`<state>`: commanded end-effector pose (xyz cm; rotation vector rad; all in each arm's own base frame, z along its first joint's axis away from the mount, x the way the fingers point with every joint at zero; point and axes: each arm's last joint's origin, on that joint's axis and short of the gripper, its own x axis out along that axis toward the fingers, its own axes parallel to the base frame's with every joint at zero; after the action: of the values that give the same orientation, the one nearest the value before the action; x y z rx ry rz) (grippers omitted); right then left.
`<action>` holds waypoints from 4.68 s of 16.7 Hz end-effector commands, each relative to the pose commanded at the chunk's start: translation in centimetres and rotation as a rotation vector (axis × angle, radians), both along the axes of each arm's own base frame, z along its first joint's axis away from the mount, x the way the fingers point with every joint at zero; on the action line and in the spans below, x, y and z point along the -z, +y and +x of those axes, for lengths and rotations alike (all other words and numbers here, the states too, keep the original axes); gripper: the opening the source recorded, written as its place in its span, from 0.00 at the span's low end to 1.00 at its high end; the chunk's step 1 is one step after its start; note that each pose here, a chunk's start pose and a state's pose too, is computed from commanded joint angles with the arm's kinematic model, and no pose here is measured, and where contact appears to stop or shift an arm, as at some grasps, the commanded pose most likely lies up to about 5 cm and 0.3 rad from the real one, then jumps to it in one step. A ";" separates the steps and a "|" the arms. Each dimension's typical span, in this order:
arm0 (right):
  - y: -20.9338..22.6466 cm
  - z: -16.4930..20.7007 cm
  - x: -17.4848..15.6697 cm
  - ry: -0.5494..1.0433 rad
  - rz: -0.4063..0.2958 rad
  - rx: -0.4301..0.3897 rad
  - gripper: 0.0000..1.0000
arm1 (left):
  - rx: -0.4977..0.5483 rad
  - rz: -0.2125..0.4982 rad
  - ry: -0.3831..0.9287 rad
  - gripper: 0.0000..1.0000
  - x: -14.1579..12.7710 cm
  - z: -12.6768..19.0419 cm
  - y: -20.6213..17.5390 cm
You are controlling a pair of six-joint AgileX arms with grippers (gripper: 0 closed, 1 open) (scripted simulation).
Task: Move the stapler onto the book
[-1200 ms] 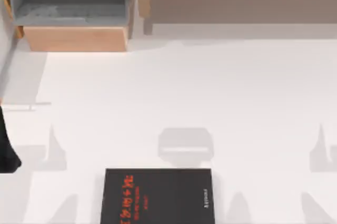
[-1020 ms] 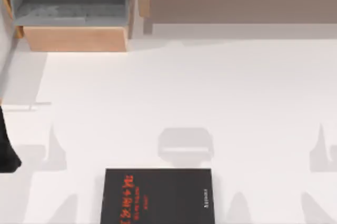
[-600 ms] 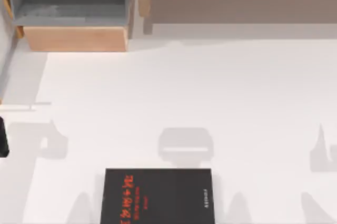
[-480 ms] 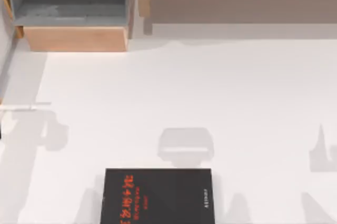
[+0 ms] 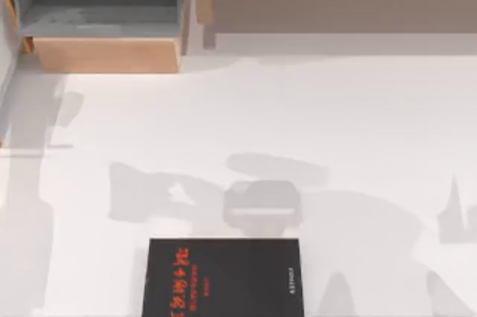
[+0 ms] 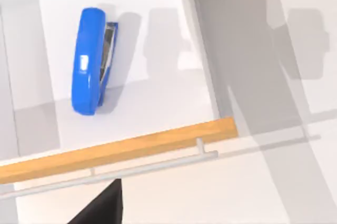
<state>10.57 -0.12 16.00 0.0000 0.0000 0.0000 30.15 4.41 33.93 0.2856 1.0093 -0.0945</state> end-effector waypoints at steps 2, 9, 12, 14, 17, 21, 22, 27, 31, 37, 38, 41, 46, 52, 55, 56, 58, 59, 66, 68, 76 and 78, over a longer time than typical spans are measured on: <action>0.0 0.0 0.0 0.000 0.000 0.000 1.00 | 0.015 0.005 0.115 1.00 0.8 4.4 2.1; 0.0 0.0 0.0 0.000 0.000 0.000 1.00 | 0.044 -0.034 0.393 1.00 9.7 15.0 11.2; 0.0 0.0 0.0 0.000 0.000 0.000 1.00 | 0.072 -0.053 0.444 1.00 13.6 16.9 13.4; 0.0 0.0 0.0 0.000 0.000 0.000 1.00 | 0.099 -0.057 0.456 1.00 15.4 17.7 13.7; 0.0 0.0 0.0 0.000 0.000 0.000 1.00 | 0.124 -0.056 0.457 1.00 16.5 18.3 13.6; 0.0 0.0 0.0 0.000 0.000 0.000 1.00 | 0.124 -0.056 0.457 1.00 16.5 18.3 13.6; 0.0 0.0 0.0 0.000 0.000 0.000 1.00 | 0.121 -0.057 0.460 1.00 16.6 18.3 13.7; 0.0 0.0 0.0 0.000 0.000 0.000 1.00 | 0.125 -0.062 0.457 1.00 16.4 18.1 14.0; 0.0 0.0 0.0 0.000 0.000 0.000 1.00 | 0.133 -0.064 0.463 1.00 16.0 17.6 14.3; 0.0 0.0 0.0 0.000 0.000 0.000 1.00 | 0.127 -0.052 0.461 1.00 15.7 17.4 14.3; 0.0 0.0 0.0 0.000 0.000 0.000 1.00 | 0.125 -0.053 0.461 1.00 15.9 17.4 14.2; 0.0 0.0 0.0 0.000 0.000 0.000 1.00 | 0.122 -0.060 0.463 1.00 16.8 17.6 14.0; 0.0 0.0 0.0 0.000 0.000 0.000 1.00 | 0.121 -0.055 0.452 1.00 20.0 18.5 13.7; 0.0 0.0 0.0 0.000 0.000 0.000 1.00 | 0.124 -0.056 0.457 1.00 21.4 18.9 13.4; 0.0 0.0 0.0 0.000 0.000 0.000 1.00 | 0.124 -0.056 0.457 0.85 21.4 18.9 13.4; 0.0 0.0 0.0 0.000 0.000 0.000 1.00 | 0.124 -0.056 0.457 0.77 21.4 18.9 13.4; 0.0 0.0 0.0 0.000 0.000 0.000 1.00 | 0.124 -0.056 0.457 0.62 21.4 18.9 13.4; 0.0 0.0 0.0 0.000 0.000 0.000 1.00 | 0.124 -0.056 0.457 0.55 21.4 18.9 13.4; 0.0 0.0 0.0 0.000 0.000 0.000 1.00 | 0.124 -0.056 0.457 0.02 21.4 18.9 13.4; 0.0 0.0 0.0 0.000 0.000 0.000 1.00 | 0.124 -0.056 0.457 0.00 21.4 18.9 13.4; 0.0 0.0 0.0 0.000 0.000 0.000 1.00 | 0.121 -0.053 0.446 0.00 20.8 18.7 13.5; 0.0 0.0 0.0 0.000 0.000 0.000 1.00 | 0.101 -0.047 0.435 0.00 19.6 18.5 13.5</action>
<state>10.57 -0.12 16.00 0.0000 0.0000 0.0000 48.64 17.94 14.31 0.2784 1.4220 -0.2807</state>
